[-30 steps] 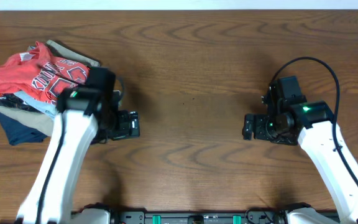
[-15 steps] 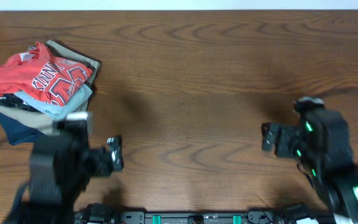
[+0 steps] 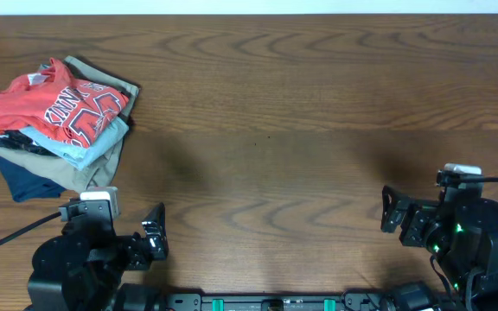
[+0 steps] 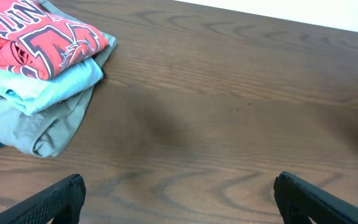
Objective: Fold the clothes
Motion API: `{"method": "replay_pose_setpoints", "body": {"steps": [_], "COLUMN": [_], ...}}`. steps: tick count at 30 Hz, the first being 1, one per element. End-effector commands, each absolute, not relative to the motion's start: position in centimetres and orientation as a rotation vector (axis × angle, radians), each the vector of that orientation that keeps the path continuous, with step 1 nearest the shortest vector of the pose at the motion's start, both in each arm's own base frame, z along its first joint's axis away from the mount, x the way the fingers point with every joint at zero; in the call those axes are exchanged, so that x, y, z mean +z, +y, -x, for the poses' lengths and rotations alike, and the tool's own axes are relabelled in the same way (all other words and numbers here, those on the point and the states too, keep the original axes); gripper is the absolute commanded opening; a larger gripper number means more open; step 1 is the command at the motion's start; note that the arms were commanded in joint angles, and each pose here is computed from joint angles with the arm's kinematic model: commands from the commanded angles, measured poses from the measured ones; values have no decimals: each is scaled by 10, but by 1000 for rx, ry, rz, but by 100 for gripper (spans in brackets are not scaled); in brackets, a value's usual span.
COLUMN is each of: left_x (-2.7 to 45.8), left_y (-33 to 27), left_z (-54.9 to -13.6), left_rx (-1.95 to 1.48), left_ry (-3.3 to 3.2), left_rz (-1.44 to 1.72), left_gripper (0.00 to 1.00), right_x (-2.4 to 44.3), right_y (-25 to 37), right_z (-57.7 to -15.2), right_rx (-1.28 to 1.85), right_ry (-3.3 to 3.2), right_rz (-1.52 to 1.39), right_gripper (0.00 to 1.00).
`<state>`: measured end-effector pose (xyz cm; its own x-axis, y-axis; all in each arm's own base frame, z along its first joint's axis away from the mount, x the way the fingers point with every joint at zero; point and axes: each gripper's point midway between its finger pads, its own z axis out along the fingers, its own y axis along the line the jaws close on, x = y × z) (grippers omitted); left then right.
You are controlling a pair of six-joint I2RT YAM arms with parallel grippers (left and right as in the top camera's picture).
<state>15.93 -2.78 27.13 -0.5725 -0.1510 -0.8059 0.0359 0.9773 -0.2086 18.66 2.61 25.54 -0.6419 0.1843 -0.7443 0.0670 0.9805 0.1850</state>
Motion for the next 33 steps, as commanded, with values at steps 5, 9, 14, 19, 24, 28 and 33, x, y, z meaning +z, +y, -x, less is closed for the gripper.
{"method": "replay_pose_setpoints", "body": {"steps": [5,9,14,19,24,28,33], "left_x": [269,269,269,269,269,269,269], "left_y": [-26,-26,-26,-26,-26,-26,-26], "left_z": [-160,-160,-160,-160,-160,-160,-160], "left_rx": [-228,-228,-229,-229,-228,-229,-228], "left_ry": [2168,2168,2168,2168,2168,2168,2168], "left_rz": [73,73,73,73,73,73,74], "left_gripper": [98,98,98,98,98,98,98], "right_x": [252,252,252,252,252,249,239], "right_y": [26,26,26,26,19,10,14], "right_z": [-186,-186,-186,-186,-184,-183,-191], "right_rx": [168,168,168,168,141,111,111], "right_ry": [2275,2275,2275,2275,2266,2215,2056], "right_rz": [-181,-181,-181,-181,-205,-214,-69], "right_gripper": [99,99,99,99,99,99,99]}}
